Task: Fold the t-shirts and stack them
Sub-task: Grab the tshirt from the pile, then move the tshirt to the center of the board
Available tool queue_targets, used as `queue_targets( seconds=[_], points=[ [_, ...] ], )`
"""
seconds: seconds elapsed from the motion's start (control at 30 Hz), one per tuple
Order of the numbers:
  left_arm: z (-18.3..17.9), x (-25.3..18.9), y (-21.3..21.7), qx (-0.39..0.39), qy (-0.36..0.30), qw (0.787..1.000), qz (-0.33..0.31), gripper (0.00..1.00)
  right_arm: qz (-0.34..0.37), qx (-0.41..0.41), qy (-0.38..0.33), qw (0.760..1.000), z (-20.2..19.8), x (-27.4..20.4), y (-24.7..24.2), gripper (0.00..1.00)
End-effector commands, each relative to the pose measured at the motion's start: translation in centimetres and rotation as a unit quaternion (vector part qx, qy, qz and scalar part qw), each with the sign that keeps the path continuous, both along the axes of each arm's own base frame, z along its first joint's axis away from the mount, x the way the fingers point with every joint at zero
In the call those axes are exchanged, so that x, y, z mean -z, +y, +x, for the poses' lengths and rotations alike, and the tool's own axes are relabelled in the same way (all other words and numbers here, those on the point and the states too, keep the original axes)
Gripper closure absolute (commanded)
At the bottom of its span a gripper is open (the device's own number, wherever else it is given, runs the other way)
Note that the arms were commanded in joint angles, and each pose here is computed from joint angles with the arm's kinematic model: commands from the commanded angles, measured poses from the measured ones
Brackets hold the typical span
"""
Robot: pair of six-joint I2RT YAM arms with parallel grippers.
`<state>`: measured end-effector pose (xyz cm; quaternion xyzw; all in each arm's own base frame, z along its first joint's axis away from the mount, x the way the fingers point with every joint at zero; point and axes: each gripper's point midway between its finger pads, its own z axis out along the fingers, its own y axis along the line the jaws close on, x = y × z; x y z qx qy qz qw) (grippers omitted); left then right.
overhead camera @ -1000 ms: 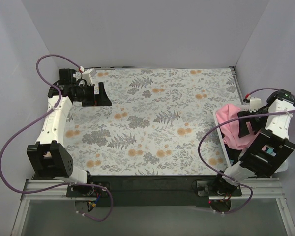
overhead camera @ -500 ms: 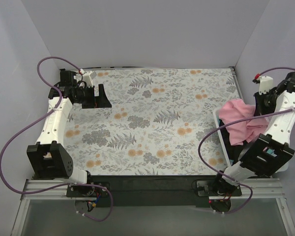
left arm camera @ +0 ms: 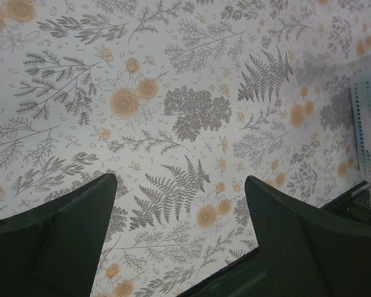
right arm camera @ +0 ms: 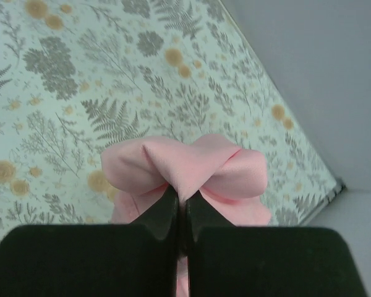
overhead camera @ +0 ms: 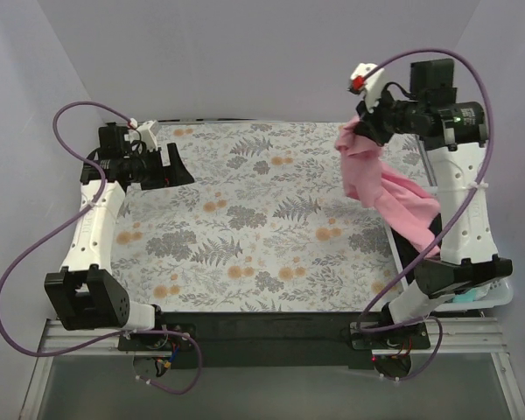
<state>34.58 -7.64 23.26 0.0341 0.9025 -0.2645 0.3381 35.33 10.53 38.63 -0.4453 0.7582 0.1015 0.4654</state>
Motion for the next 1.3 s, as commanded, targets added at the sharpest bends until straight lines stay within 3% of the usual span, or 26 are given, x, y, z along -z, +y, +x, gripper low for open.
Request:
queue_targets(
  seconds=[0.0,0.17,0.33,0.43,0.47,0.53,0.57,0.6,0.63,0.67,0.73,0.87,0.97,1.27],
  points=[
    [0.0,-3.2,1.9,-0.052,-0.057,0.997,-0.003,0.16,0.037,-0.078,-0.07,0.994,0.2,-3.7,8.0,0.99],
    [-0.2,-3.9,2.7,-0.066,-0.064,0.996,-0.012,0.16,0.097,-0.124,-0.167,0.973,-0.3,-9.7,16.2,0.99],
    [-0.4,-4.7,2.7,-0.062,-0.08,0.995,-0.008,0.16,0.197,-0.091,-0.245,0.945,-1.4,-17.3,16.2,0.99],
    [-0.4,-5.2,2.8,-0.054,-0.093,0.994,0.001,0.16,0.18,-0.055,-0.253,0.949,-0.8,-14.9,14.4,0.99],
    [-0.4,-5.1,2.8,-0.044,-0.095,0.994,0.008,0.15,0.149,-0.044,-0.206,0.966,0.5,-9.6,14.6,0.99],
    [-0.6,-4.6,2.6,-0.029,-0.09,0.996,0.011,0.12,0.109,-0.037,-0.17,0.979,0.6,-4.6,13.8,0.97],
    [-0.8,-4.0,2.6,-0.02,-0.081,0.996,0.016,0.11,0.065,-0.03,-0.114,0.991,1.0,1.9,13.4,0.67],
    [-0.9,-3.4,2.7,-0.008,-0.081,0.996,0.026,0.1,0.034,-0.032,-0.085,0.995,0.7,5.6,13.0,0.45],
    [-1.0,-3.1,2.8,-0.002,-0.079,0.996,0.034,0.09,-0.004,-0.029,-0.069,0.997,0.9,8.6,11.9,0.16],
    [-1.3,-2.5,3.0,0.001,-0.073,0.997,0.041,0.09,-0.028,-0.021,-0.044,0.998,0.9,11.4,11.0,0.02],
    [-1.7,-1.2,3.5,0.014,-0.065,0.996,0.066,0.09,-0.063,0.006,0.045,0.997,0.8,17.8,7.7,0.02],
    [-3.2,2.3,5.0,0.031,-0.02,0.992,0.12,0.09,-0.044,0.035,0.158,0.986,0.3,21.0,4.6,0.02],
    [-4.0,4.5,5.7,0.04,-0.007,0.988,0.149,0.08,-0.042,0.01,0.193,0.98,-1.3,22.3,5.3,0.02],
    [-2.5,10.3,7.6,0.041,0.058,0.98,0.185,0.14,-0.055,0.019,0.292,0.955,-1.2,28.4,6.5,0.22]
  ],
)
